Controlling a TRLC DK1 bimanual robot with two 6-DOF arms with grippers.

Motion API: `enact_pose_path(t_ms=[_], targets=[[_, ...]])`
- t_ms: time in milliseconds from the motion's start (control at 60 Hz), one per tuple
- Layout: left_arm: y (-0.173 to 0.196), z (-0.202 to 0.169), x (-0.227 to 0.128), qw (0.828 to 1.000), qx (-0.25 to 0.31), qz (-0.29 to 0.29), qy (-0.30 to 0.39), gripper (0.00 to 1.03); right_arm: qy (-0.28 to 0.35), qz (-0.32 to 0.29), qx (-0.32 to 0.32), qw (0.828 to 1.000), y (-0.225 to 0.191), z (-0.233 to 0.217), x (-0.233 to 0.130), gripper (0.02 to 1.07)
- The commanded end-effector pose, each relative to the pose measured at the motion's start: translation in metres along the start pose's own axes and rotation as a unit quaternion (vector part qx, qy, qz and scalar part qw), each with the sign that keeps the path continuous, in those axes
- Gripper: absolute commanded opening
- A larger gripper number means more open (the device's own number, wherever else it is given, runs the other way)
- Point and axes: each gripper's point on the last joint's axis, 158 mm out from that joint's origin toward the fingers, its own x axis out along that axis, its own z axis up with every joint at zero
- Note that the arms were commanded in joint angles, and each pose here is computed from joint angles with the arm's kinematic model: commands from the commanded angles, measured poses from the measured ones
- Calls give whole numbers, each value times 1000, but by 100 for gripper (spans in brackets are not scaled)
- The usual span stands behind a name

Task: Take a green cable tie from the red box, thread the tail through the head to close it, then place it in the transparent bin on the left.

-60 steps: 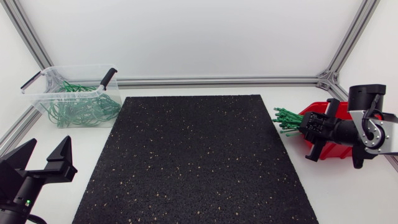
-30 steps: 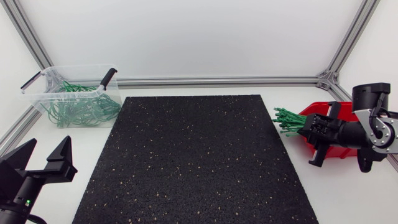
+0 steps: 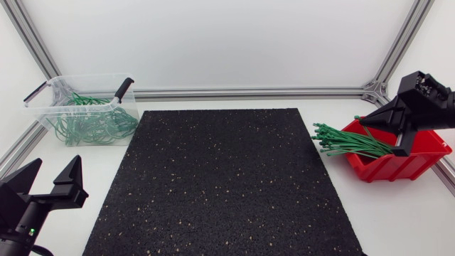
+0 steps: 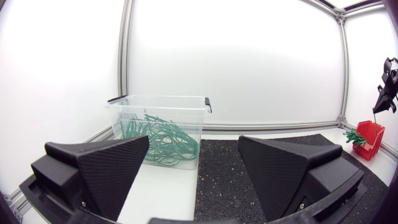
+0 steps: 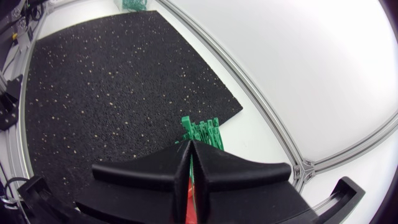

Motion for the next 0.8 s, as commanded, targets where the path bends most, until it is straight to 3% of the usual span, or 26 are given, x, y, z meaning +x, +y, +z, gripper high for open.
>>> enact_pose_path(t_ms=[0,350,783], targets=[[4,-24,1,1000,-7,8,28,100,-14,21,30,999,-5,11,-11,8],[4,-23,1,1000,4,8,26,100,-59,135,129,981,11,61,-43,10],[-8,-15,-1,999,1,-22,29,100,-29,287,175,941,90,105,-19,8]])
